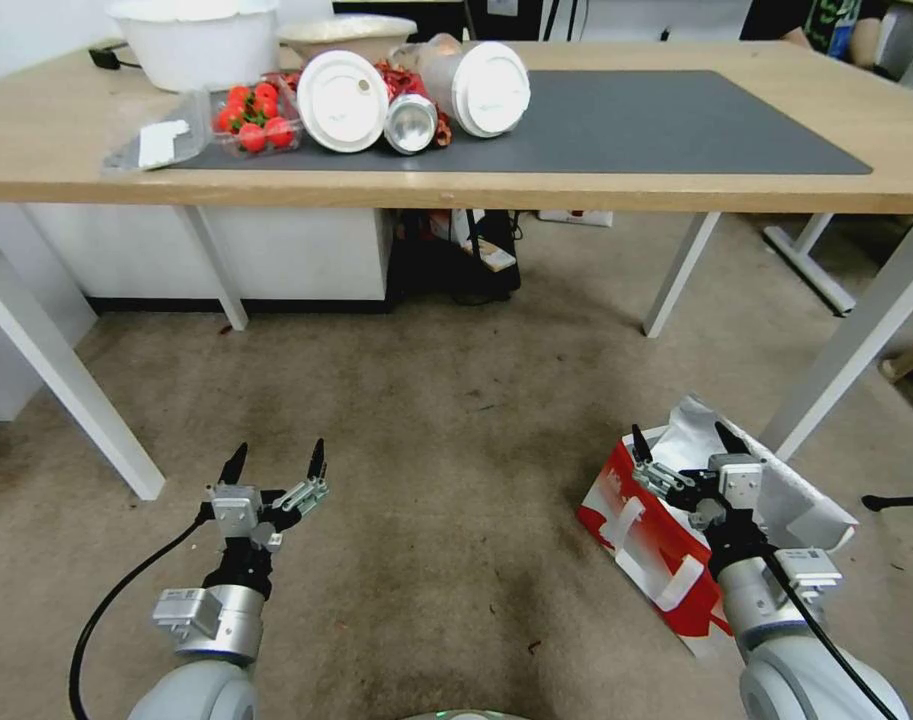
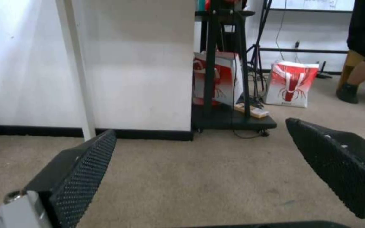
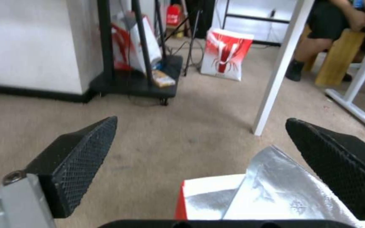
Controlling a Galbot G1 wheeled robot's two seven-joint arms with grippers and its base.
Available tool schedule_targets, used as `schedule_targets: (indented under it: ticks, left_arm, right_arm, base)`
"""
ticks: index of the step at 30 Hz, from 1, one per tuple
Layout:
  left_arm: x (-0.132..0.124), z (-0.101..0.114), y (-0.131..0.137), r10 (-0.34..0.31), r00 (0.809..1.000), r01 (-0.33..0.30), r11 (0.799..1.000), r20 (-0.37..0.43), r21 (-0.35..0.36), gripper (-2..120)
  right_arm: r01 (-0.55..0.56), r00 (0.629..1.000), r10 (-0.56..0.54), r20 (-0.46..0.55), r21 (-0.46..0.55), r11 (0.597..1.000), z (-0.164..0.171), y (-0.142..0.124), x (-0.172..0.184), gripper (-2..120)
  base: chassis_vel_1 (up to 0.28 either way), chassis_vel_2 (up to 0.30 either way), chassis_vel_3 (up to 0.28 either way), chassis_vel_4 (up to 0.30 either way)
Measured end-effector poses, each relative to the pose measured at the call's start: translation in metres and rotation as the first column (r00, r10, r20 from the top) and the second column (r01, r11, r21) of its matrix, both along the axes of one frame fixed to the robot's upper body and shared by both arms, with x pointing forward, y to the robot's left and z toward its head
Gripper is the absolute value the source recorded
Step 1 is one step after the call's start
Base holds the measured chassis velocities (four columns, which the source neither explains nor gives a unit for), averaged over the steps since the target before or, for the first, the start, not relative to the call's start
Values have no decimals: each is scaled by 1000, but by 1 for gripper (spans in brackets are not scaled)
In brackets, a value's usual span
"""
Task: Pick up the food delivery bag from the floor and place it on the table.
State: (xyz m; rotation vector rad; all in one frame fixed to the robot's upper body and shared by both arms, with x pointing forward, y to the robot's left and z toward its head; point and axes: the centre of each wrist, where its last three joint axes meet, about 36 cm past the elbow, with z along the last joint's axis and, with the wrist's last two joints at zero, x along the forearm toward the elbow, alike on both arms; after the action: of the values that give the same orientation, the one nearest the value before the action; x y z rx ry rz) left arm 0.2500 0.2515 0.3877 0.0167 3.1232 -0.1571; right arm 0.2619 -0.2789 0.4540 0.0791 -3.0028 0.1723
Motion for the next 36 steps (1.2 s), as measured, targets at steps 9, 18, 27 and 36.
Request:
schedule_targets:
  ticks: [9,18,27,36]
  left_arm:
    - [1,-2,-1,5,1000,-5,1000,-2,-3,100]
    - [1,-4,0,12,1000,-12,1000,-4,-3,100]
    - [0,-4,2,20,1000,-20,1000,-4,0,100]
    - [0,-5,3,23,1000,-23,1000,-7,1,100]
  right_arm:
    - [-54,987,34,-159,-123,991,28,-63,40,100]
    - [-208,937,123,-327,-237,949,48,-152,96,100]
    - [-209,909,84,-408,-271,940,38,-190,122,100]
    - [-200,887,56,-459,-272,941,19,-223,138,100]
  base:
    - [0,0,0,0]
    - [0,0,0,0]
    - [0,0,0,0]
    - [0,0,0,0]
